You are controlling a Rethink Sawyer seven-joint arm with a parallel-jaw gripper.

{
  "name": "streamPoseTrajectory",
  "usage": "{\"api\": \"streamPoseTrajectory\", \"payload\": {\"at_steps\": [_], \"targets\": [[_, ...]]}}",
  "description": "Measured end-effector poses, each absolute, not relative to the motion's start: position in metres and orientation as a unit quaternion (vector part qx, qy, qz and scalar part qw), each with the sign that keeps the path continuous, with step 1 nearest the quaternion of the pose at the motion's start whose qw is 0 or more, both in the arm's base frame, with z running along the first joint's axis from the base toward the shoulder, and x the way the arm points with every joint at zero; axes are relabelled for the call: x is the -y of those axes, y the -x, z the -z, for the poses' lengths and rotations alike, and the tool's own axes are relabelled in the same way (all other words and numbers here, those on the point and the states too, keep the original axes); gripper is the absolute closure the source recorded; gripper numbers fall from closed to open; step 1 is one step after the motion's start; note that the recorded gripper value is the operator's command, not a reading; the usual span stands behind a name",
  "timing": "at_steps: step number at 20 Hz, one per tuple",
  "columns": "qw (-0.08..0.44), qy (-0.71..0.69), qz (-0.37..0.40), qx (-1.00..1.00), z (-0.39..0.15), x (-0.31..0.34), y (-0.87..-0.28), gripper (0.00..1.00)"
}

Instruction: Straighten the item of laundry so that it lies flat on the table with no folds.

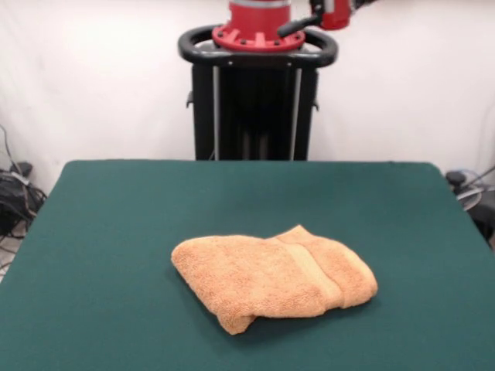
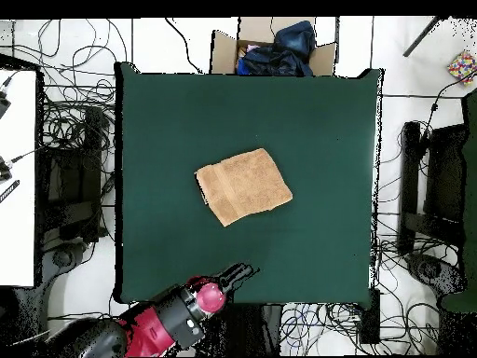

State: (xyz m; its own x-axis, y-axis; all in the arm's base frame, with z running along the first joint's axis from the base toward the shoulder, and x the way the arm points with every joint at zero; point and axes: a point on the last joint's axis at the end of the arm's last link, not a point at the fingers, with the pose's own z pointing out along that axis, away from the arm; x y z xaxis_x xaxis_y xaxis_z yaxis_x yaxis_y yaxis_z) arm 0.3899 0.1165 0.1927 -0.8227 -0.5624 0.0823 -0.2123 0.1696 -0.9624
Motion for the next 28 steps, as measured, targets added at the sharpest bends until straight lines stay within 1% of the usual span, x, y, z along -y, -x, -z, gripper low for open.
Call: {"api": "streamPoseTrajectory", "payload": {"at_steps": [4, 12, 17, 28], "targets": [[0.147, 0.212, 0.592, -0.763, -0.189, -0.13, -0.383, 0.0], [0.153, 0.182, 0.586, -0.775, -0.177, -0.139, -0.384, 0.0], [0.153, 0.188, 0.595, -0.766, -0.158, -0.145, -0.381, 0.0], [0.156, 0.237, 0.619, -0.733, -0.138, -0.162, -0.359, 0.0]]}}
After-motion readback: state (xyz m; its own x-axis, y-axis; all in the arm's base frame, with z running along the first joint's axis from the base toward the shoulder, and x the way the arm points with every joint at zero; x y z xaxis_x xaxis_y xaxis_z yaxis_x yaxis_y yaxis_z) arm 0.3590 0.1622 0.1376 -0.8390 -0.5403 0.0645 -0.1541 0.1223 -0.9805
